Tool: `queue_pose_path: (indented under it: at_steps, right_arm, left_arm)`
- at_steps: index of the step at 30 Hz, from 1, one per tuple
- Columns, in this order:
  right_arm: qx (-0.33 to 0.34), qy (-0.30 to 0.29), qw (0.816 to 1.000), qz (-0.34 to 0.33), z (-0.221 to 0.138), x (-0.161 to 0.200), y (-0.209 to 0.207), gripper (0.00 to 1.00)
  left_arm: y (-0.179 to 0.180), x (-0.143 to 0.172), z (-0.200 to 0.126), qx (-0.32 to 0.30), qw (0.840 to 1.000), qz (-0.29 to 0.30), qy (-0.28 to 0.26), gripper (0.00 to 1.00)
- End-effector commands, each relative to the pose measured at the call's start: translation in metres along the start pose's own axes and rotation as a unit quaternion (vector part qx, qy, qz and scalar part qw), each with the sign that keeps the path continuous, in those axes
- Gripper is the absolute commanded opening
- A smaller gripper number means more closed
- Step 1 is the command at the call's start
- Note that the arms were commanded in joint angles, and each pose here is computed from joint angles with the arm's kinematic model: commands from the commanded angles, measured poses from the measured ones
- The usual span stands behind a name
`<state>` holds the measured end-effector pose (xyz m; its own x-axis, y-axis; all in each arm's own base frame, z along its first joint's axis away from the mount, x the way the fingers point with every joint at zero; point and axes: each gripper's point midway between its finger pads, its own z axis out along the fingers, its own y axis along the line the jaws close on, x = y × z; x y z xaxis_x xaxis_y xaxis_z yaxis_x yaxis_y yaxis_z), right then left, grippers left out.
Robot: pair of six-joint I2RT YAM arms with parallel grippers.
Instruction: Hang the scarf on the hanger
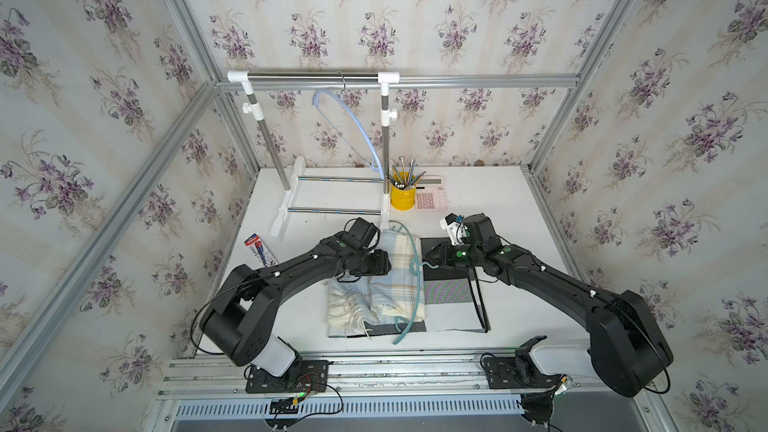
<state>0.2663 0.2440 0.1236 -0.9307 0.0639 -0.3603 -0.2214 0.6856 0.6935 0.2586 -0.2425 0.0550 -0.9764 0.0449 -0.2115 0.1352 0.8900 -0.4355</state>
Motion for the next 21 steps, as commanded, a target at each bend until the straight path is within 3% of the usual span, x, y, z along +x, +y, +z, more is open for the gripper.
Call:
queue_pose_path:
  at_steps: [1, 6, 12, 17, 19, 21]
  right_arm:
    - [-0.009, 0.000, 1.000, -0.009, 0.000, -0.001, 0.005, 0.14]
    - [-0.006, 0.002, 1.000, -0.009, 0.000, 0.000, 0.002, 0.10]
    - [-0.007, 0.003, 1.000, -0.007, 0.001, 0.001, 0.002, 0.02]
    - [-0.011, -0.003, 1.000, -0.007, 0.000, -0.003, 0.006, 0.00]
    - [-0.015, -0.005, 1.000, -0.006, -0.002, -0.004, 0.009, 0.00]
    - [-0.026, -0.004, 1.000, -0.003, -0.003, -0.005, 0.014, 0.00]
  left_arm:
    - [0.000, 0.002, 0.010, 0.012, 1.000, 0.010, 0.014, 0.63]
    - [-0.003, 0.005, 0.020, 0.027, 0.999, 0.007, 0.026, 0.52]
    - [-0.010, 0.002, 0.002, 0.036, 0.999, 0.015, 0.009, 0.13]
    - [-0.016, 0.003, -0.016, 0.045, 0.999, 0.020, -0.005, 0.12]
    - [-0.018, 0.004, -0.022, 0.049, 0.999, 0.022, -0.007, 0.02]
    - [-0.020, 0.005, -0.029, 0.051, 0.998, 0.022, -0.010, 0.00]
